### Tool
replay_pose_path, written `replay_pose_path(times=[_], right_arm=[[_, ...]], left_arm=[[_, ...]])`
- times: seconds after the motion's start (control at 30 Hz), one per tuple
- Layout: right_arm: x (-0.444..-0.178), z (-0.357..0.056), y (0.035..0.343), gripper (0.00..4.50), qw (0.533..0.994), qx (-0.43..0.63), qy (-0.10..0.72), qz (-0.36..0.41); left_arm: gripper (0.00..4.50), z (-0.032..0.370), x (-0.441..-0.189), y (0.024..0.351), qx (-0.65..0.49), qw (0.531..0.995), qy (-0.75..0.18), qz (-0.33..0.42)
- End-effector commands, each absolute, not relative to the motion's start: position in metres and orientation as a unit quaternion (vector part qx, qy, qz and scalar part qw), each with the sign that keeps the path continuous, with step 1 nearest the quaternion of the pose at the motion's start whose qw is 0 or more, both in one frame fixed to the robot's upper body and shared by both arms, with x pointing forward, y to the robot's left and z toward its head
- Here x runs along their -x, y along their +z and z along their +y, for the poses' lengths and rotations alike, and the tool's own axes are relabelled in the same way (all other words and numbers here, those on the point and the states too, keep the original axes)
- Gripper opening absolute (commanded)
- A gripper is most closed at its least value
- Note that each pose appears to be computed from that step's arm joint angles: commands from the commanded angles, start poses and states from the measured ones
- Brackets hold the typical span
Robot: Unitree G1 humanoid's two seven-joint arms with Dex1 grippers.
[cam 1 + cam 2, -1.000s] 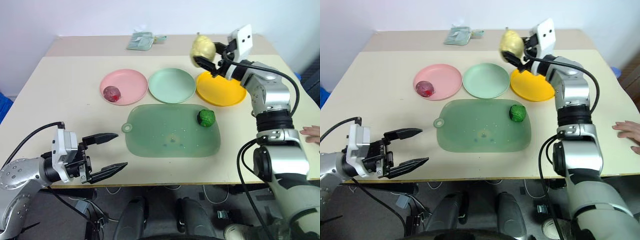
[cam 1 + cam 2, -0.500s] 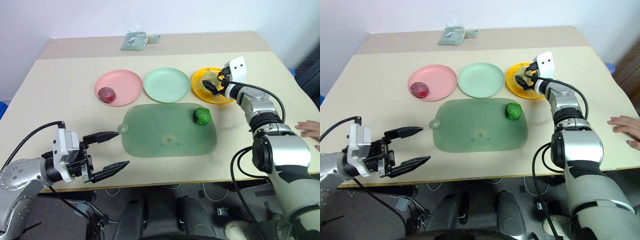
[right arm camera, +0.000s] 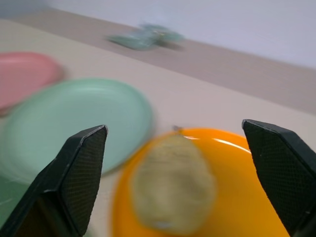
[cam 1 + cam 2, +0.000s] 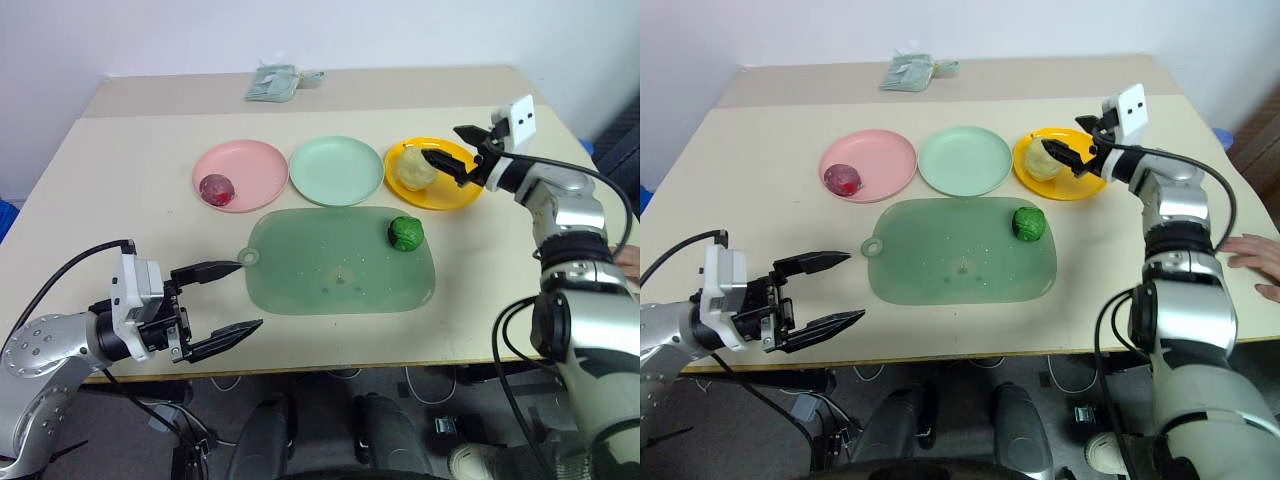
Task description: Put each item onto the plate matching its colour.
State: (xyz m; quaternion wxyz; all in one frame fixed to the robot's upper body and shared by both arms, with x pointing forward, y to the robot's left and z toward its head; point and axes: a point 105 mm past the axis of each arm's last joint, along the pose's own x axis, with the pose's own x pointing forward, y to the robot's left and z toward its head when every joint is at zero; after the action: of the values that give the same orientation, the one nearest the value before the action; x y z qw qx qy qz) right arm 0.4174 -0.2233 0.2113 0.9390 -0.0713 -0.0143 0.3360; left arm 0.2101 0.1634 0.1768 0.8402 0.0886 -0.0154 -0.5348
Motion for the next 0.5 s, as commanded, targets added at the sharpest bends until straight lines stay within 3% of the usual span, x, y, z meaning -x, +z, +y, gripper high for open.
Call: replay_pose_path(times=[0.03,0.23,0.5], right_arm=[[-0.384,-0.212,0.213,4.46,0.916,0.049,0.398,-0.010],[-0.351,-0.203,0.181,4.46,0.903,0.026,0.427,0.042],[-0.354,-0.184,0.150,4.46,0.893,0.047,0.442,0.074]], left_arm=[[4.50,0.162,-0.210,0.180,-0.095,0.834,-0.542,-0.024],[4.50,0.163,-0.216,0.183,-0.084,0.830,-0.551,-0.025],[4.50,0.163,-0.214,0.181,-0.094,0.820,-0.565,-0.013]])
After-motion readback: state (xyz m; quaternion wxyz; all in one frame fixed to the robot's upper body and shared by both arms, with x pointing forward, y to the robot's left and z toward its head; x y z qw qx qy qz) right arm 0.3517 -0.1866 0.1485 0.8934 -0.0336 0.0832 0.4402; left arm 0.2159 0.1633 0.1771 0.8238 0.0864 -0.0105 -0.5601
